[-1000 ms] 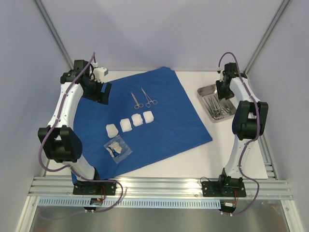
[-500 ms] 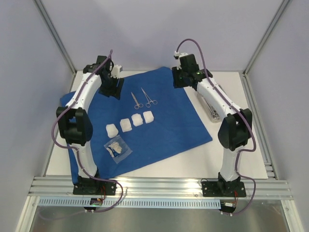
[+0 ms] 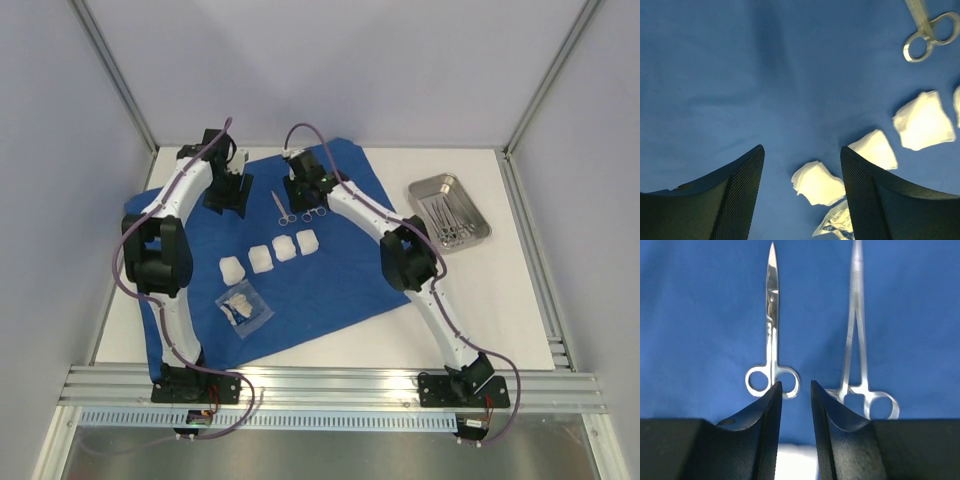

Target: Prepare the surgical pack

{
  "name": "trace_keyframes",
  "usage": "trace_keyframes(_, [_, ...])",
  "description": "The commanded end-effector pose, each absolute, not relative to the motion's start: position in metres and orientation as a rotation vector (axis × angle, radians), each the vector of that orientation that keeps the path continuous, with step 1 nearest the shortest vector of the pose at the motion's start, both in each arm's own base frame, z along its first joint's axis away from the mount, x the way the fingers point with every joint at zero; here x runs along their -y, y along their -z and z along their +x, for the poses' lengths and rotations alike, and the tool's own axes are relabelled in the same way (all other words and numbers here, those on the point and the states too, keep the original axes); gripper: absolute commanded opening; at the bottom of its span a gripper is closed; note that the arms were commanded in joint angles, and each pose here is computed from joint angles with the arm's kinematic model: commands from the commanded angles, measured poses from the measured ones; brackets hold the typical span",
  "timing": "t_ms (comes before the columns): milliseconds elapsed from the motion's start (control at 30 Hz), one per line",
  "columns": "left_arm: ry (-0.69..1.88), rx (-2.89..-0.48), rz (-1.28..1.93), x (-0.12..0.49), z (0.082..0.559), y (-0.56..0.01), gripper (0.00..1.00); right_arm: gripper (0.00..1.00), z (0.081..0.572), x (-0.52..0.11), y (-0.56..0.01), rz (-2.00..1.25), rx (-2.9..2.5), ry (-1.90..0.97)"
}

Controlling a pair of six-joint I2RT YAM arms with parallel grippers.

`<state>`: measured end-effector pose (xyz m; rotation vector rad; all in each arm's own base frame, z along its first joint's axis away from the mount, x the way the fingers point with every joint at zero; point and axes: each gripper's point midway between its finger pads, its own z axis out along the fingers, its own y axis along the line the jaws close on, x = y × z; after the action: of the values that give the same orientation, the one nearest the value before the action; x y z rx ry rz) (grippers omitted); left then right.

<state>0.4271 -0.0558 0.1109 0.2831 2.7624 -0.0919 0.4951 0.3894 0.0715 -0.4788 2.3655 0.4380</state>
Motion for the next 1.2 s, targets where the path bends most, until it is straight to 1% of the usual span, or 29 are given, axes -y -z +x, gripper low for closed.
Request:
trace_keyframes(0, [0.036, -2.695, 0.213, 0.042, 0.430, -0.131, 0.72, 0.32, 0.520, -0.397, -0.079, -0.407, -2.291, -0.344])
trace_keyframes(100, [0.035, -2.701, 0.207, 0.040, 0.427, -0.130, 0.72, 0.32, 0.523, -0.396, -0.070, -0.452, -2.265, -0.241])
trace_keyframes(233, [0.072, -2.711, 0.217, 0.045, 0.425, -0.127, 0.72, 0.31, 0.524, -0.399, -0.079, -0.482, -2.231, -0.239])
trace_keyframes(533, [0.053, -2.720, 0.202, 0.039, 0.425, -0.126, 0.73, 0.27, 0.533, -0.391, -0.090, -0.467, -2.195, -0.179])
trace_keyframes(933, [0.053, -2.729, 0.200, 0.038, 0.424, -0.123, 0.73, 0.27, 0.523, -0.369, -0.044, -0.499, -2.310, -0.078])
trace_keyframes(1167, [0.056, -2.727, 0.203, 0.039, 0.424, -0.123, 0.73, 0.26, 0.511, -0.364, -0.022, -0.513, -2.409, -0.134])
